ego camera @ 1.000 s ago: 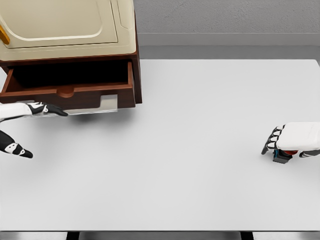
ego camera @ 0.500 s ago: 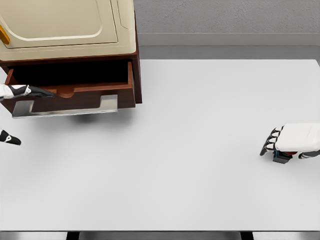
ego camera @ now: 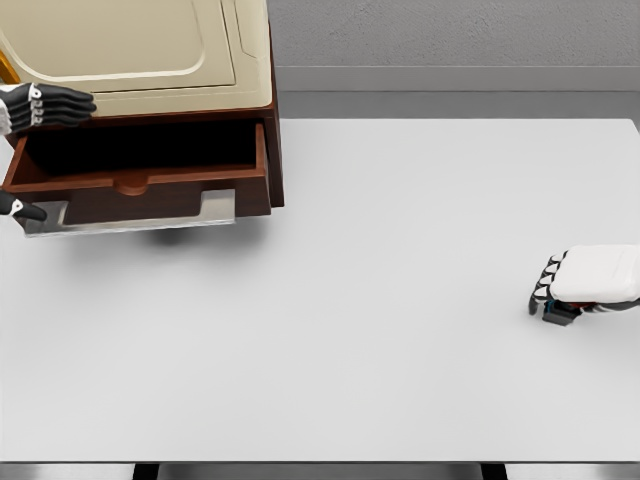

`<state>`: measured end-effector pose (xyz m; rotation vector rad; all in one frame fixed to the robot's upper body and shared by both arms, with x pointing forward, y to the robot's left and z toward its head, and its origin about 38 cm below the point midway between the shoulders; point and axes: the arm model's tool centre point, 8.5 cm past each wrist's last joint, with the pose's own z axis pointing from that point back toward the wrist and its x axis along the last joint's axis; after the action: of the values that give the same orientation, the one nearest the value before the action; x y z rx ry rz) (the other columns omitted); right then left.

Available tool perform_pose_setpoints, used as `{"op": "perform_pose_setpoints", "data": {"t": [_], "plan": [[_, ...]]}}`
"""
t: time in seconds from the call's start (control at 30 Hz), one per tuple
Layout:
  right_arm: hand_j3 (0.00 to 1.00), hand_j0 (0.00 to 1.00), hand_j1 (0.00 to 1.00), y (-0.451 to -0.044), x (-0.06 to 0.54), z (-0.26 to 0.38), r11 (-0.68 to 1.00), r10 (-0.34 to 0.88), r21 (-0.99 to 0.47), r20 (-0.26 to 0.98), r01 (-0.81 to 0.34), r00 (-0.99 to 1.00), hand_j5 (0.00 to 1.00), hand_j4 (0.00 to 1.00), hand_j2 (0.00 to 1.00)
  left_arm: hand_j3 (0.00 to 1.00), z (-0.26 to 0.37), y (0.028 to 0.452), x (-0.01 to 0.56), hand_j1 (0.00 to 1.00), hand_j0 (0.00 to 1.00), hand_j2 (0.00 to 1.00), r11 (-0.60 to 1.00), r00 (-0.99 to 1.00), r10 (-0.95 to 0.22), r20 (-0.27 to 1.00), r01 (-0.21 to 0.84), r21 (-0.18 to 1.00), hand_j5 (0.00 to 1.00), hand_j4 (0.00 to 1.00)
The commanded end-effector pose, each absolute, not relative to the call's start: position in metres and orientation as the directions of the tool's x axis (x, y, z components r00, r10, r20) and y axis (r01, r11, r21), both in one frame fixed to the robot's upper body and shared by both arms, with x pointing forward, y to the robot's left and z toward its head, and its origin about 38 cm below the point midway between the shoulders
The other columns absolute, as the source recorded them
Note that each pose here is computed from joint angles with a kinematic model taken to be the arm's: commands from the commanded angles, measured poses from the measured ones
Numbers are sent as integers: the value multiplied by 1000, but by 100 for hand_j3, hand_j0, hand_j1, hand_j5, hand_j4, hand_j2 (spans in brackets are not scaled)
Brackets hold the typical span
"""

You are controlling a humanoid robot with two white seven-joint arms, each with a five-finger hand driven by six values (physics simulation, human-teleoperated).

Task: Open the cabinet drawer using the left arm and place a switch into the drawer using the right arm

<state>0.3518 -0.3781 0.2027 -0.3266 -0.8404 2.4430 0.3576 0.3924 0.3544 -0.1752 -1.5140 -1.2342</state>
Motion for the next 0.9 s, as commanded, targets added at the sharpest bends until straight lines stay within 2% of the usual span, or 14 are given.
{"op": "perform_pose_setpoints", "data": {"t": [0.0,0.13,0.3,0.37,0.47,0.67,0.87], "plan": [[67,67,67,-379,352,203,-662,559,-629,-53,-407,-828,67,67,67,96,358,392,359,96,96,96,448,-374,-485,790,670,592,96,96],[66,66,66,-379,352,203,-662,560,-629,-53,-408,-827,66,66,66,97,362,393,359,97,97,97,441,-386,-499,776,658,611,97,97],[55,55,55,-380,353,204,-656,564,-633,-50,-411,-824,55,55,55,97,361,393,359,97,97,97,436,-386,-506,771,657,615,97,97],[54,54,54,-380,354,206,-653,566,-637,-50,-410,-823,54,54,54,97,361,393,359,97,97,97,436,-386,-506,771,657,615,97,97],[58,58,58,-380,356,211,-647,570,-648,-61,-403,-819,58,58,58,97,360,393,359,97,97,97,435,-387,-507,770,656,616,97,97],[41,41,41,-381,367,218,-624,588,-675,-74,-394,-806,41,41,41,97,360,393,359,97,97,97,427,-389,-519,761,653,626,97,97],[43,43,43,-373,379,224,-588,595,-719,-75,-370,-800,43,43,43,97,360,393,359,97,97,97,426,-392,-520,759,651,628,97,97]]}}
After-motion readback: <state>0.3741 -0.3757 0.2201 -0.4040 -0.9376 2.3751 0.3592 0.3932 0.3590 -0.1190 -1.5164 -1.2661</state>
